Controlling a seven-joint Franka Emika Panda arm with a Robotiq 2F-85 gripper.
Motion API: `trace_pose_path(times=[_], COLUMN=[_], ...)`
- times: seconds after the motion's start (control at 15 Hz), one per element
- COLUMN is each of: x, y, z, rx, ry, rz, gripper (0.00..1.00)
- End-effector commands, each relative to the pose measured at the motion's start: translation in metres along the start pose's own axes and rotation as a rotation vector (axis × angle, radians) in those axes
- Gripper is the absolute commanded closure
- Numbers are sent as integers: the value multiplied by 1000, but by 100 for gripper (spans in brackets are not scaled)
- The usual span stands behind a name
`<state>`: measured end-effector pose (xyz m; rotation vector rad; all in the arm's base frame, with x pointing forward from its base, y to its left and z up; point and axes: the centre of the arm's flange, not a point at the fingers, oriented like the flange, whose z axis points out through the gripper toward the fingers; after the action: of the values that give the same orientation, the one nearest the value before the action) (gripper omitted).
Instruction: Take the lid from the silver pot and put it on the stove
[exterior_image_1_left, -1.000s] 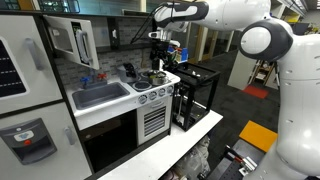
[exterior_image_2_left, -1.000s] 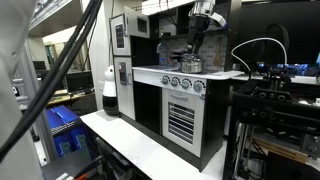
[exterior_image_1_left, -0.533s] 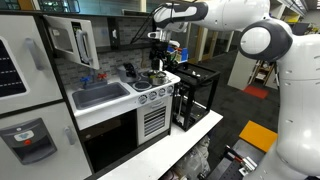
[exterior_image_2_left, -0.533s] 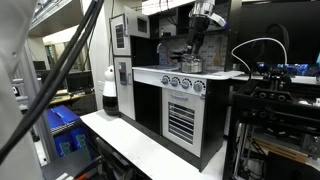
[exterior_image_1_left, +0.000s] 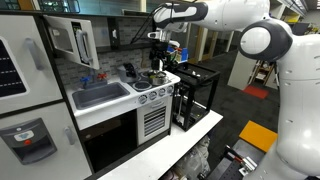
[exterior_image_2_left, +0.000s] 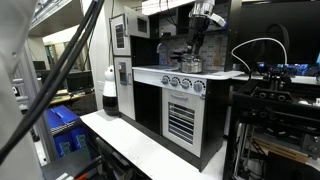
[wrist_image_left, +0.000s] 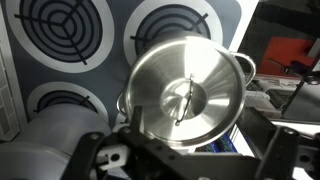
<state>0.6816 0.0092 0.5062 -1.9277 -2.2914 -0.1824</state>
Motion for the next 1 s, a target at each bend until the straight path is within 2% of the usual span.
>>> trace_pose_path(times=[0.0, 0.93], x=[-11, -11], y=[4, 4], z=[8, 13], rx=[-16, -9], ry=[-19, -15], rz=[14, 15], gripper=[0, 0])
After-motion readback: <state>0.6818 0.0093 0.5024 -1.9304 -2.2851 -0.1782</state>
